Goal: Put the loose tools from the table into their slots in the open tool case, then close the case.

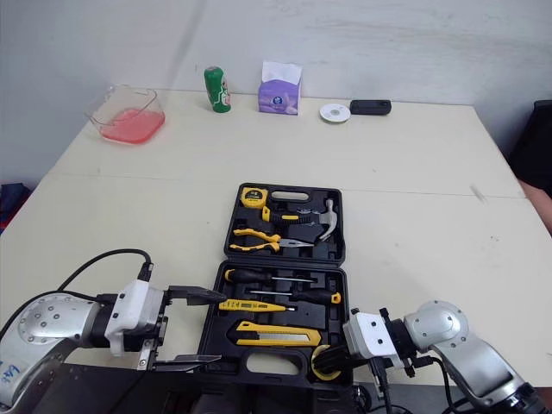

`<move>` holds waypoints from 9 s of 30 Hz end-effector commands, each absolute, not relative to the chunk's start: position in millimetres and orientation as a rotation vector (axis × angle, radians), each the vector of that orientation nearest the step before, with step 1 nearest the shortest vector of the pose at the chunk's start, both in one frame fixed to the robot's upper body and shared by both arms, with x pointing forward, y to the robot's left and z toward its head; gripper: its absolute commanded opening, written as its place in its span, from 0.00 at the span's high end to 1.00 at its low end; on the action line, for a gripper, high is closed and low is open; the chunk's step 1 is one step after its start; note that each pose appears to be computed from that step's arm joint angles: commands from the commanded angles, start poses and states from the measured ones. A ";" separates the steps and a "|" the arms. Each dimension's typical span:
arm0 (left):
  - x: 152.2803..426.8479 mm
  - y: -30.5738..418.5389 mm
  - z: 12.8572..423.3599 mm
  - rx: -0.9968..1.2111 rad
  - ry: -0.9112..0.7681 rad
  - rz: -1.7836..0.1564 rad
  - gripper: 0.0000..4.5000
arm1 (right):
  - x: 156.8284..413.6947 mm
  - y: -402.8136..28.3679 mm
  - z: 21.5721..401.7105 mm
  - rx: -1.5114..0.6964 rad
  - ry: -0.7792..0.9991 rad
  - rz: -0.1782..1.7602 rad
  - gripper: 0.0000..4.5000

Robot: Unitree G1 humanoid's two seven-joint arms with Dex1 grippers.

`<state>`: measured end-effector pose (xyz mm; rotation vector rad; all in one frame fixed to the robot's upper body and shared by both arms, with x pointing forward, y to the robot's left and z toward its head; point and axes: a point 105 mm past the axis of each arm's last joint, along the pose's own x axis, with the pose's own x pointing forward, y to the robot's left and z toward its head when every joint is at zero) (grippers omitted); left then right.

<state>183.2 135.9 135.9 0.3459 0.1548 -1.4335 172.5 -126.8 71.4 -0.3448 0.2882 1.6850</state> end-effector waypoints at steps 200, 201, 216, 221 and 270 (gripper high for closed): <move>405.3 134.4 149.9 0.101 0.824 -0.575 0.00 | 388.7 -162.1 174.3 -0.085 0.754 0.453 0.01; 405.8 133.3 151.5 0.101 0.816 -0.580 0.00 | 387.5 -162.5 171.5 -0.088 0.766 0.459 0.01; 405.8 119.7 152.9 0.103 0.795 -0.624 0.70 | 391.6 -158.6 160.9 -0.048 0.801 0.445 0.75; 408.1 117.8 155.9 0.093 0.783 -0.617 0.87 | 392.8 -158.3 159.2 -0.037 0.799 0.430 1.00; 357.4 185.8 168.8 0.538 -0.377 -0.440 0.79 | 335.7 -175.7 112.0 -1.110 -0.478 0.595 0.80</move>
